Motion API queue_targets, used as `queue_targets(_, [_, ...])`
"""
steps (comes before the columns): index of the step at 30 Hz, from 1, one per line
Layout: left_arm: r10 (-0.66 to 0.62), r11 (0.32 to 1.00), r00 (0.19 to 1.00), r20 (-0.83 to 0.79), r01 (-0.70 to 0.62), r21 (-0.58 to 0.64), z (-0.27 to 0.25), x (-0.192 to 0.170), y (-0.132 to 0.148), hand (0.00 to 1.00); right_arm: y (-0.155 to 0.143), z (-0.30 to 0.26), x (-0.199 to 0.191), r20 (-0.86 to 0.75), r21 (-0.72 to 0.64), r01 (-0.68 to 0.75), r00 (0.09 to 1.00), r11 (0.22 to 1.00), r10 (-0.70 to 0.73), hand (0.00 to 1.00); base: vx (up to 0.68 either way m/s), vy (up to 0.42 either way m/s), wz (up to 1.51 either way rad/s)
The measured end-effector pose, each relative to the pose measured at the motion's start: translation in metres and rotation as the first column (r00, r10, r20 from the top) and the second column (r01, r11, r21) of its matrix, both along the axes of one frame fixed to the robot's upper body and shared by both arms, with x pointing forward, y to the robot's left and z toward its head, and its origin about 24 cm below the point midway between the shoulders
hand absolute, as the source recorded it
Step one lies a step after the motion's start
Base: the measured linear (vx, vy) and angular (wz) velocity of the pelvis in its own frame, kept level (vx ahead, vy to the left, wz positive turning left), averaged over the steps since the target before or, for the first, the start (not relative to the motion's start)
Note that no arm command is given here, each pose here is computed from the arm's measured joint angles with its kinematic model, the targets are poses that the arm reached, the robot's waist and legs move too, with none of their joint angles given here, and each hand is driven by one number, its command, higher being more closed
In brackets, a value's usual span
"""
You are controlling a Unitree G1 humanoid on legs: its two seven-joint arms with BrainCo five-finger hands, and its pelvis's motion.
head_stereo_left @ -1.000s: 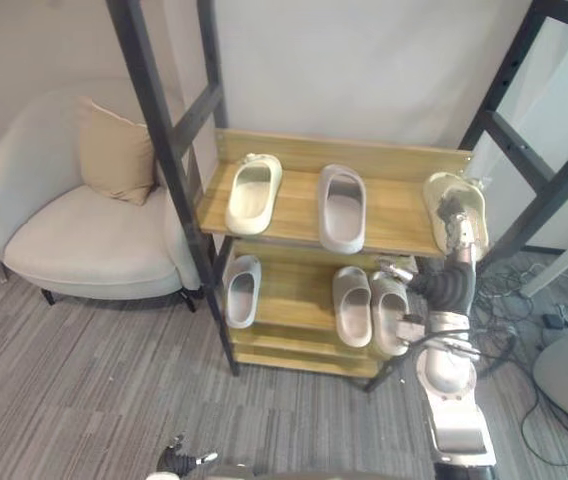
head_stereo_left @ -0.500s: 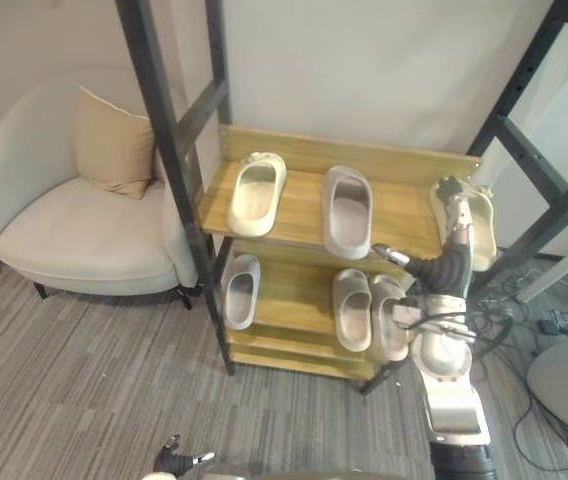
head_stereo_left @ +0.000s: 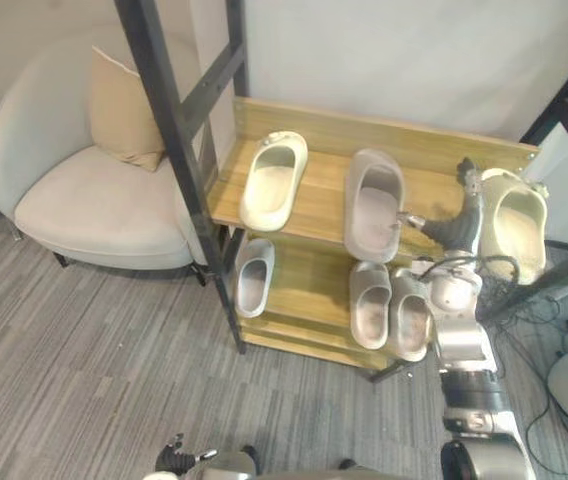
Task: Organize the slippers on the shoe rack
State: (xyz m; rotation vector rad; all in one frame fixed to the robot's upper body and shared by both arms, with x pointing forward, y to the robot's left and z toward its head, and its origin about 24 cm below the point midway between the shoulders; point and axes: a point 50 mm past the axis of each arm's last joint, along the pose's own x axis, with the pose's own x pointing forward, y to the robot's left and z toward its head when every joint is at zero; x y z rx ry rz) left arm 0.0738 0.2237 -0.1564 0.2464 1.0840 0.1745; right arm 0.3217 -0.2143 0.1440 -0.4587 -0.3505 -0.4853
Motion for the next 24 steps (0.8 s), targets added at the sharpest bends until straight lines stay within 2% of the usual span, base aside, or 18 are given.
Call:
queue_targets(14, [0.028, 0.999, 0.999, 0.038, -0.027, -0.02, 0.002, 0.007, -0.002, 0.0, 0.021, 0.017, 0.025, 0.0, -0.012, -0.083, 0.997, 0.996, 0.083, 0.0, 0.0, -0.031, 0.01])
queue_targets(24, [0.052, 0.998, 0.997, 0.055, -0.05, -0.03, 0.004, 0.009, -0.001, 0.0, 0.026, 0.023, 0.043, -0.034, 0.02, -0.092, 0.995, 0.996, 0.093, 0.0, 0.0, -0.03, 0.0])
